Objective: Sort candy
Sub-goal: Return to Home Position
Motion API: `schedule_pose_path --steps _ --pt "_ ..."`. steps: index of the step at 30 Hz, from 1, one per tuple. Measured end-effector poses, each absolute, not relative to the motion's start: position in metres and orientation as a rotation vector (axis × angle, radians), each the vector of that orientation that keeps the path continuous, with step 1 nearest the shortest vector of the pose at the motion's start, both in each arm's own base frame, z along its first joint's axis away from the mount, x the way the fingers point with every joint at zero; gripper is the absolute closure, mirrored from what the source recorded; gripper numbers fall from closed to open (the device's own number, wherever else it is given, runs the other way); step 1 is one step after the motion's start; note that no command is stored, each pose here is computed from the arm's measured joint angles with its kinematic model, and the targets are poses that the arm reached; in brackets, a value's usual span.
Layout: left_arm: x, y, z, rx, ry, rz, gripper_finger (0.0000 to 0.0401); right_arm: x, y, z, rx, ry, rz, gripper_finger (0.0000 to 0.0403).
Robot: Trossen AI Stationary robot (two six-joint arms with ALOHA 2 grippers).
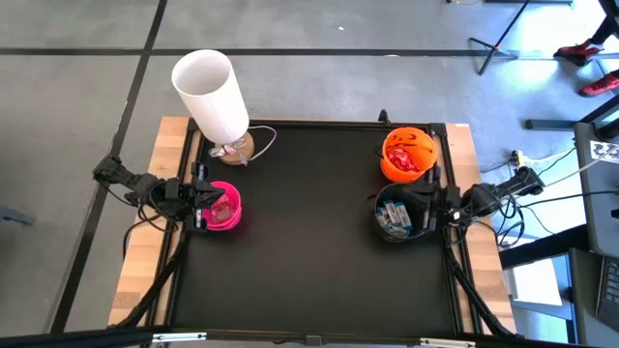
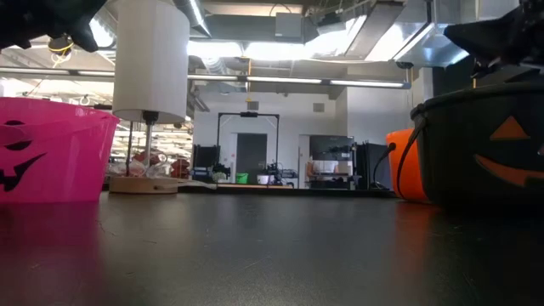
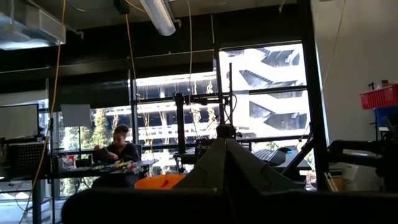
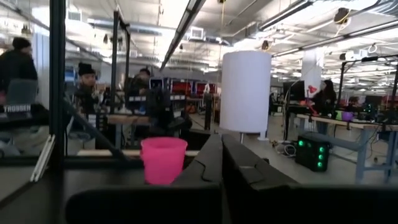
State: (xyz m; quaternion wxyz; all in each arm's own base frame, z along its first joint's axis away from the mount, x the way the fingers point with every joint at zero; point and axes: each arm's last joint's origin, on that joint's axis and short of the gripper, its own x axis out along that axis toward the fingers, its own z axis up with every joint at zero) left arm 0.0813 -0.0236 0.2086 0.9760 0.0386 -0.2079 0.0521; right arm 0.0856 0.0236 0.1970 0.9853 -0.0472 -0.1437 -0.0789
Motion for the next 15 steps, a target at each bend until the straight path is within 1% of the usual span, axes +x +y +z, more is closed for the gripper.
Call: schedule_pose_path --steps 15 --pt "0.081 -0.024 0.209 0.078 -0.42 0.105 0.0397 0.09 0.026 0.177 -0.205 -0.095 -0.134 0.0402"
